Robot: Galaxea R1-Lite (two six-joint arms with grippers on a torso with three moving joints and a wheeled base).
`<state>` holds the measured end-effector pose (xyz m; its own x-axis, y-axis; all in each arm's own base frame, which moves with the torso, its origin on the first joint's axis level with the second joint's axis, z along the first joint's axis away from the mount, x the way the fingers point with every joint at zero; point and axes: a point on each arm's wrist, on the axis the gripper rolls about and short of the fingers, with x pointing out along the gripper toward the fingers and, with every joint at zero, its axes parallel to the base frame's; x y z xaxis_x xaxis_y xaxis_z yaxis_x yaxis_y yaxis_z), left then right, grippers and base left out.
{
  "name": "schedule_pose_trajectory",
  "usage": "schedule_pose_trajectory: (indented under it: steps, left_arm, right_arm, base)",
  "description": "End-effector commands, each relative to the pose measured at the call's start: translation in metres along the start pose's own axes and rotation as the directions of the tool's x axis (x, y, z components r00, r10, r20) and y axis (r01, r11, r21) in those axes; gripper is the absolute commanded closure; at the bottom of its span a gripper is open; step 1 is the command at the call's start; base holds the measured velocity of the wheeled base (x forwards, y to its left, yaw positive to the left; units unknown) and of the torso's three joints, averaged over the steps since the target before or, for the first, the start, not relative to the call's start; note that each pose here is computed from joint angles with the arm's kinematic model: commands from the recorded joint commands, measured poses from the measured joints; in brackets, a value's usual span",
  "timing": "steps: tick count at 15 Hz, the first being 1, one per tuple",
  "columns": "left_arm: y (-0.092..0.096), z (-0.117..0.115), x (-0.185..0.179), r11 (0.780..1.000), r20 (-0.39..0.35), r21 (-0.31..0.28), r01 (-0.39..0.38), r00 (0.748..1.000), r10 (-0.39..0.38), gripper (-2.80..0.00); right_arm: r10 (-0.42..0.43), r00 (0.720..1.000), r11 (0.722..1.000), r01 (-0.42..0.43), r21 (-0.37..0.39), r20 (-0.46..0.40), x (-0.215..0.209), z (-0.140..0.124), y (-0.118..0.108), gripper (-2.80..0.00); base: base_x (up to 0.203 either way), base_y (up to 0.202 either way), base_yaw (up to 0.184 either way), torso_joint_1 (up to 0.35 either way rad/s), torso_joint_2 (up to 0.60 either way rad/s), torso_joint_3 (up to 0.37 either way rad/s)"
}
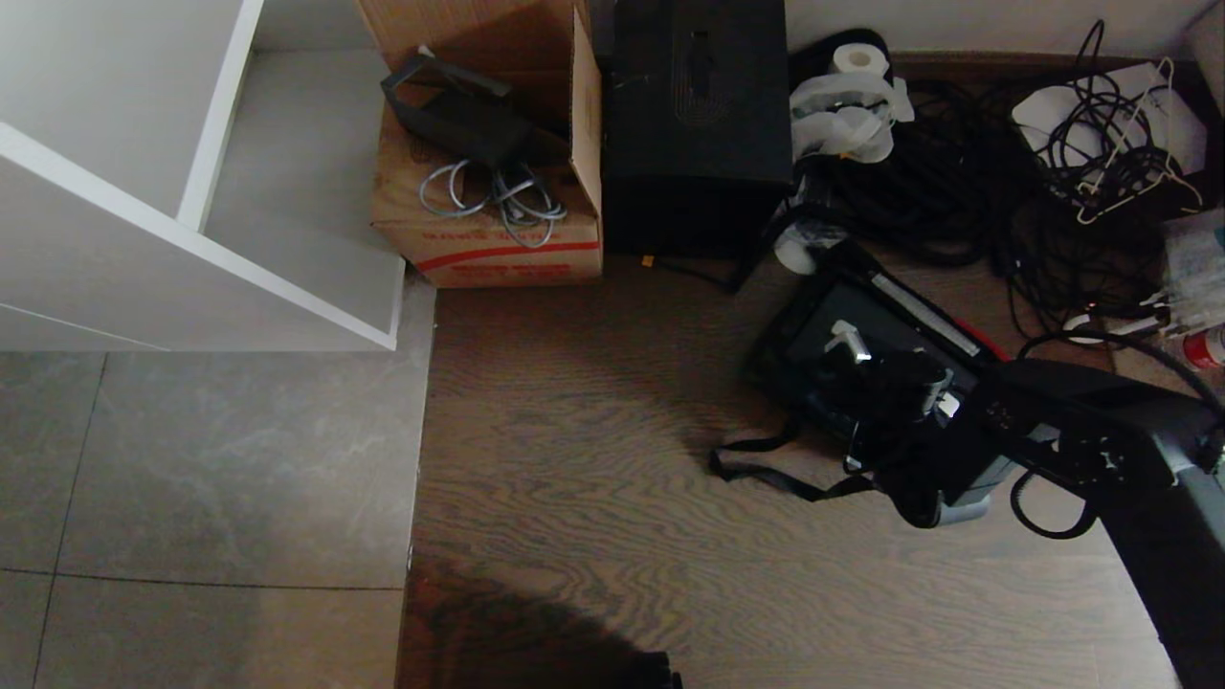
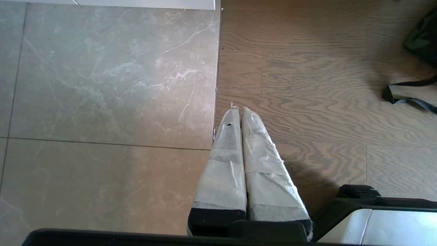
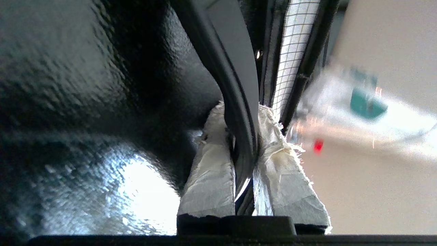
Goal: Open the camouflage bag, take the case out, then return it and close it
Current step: Grip the handle
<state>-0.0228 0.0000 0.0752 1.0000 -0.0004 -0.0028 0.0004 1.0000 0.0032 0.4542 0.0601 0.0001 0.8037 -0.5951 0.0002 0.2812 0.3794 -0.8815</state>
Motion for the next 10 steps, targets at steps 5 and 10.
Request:
schedule_pose_trajectory:
  steps: [5,10]
  left_arm:
    - [0.000,0.000,0.000,1.000,-0.002,0.000,0.000,1.000,0.000,0.00]
    - [0.000,0.000,0.000,1.000,-0.002,0.000,0.000,1.000,0.000,0.00]
  right_arm:
    - [-0.014,1.000,0.999,0.015,0.052,-0.019,-0.020,0.012,0.011,0.00]
    - [0.042,0.999,0.998,-0.042,0.045,-0.009,-0.040,0.008,0.019,0.00]
  base:
    - [0.000,0.000,0.000,0.000,0.00,0.000]
    - [0.000,0.000,0.000,0.000,0.00,0.000]
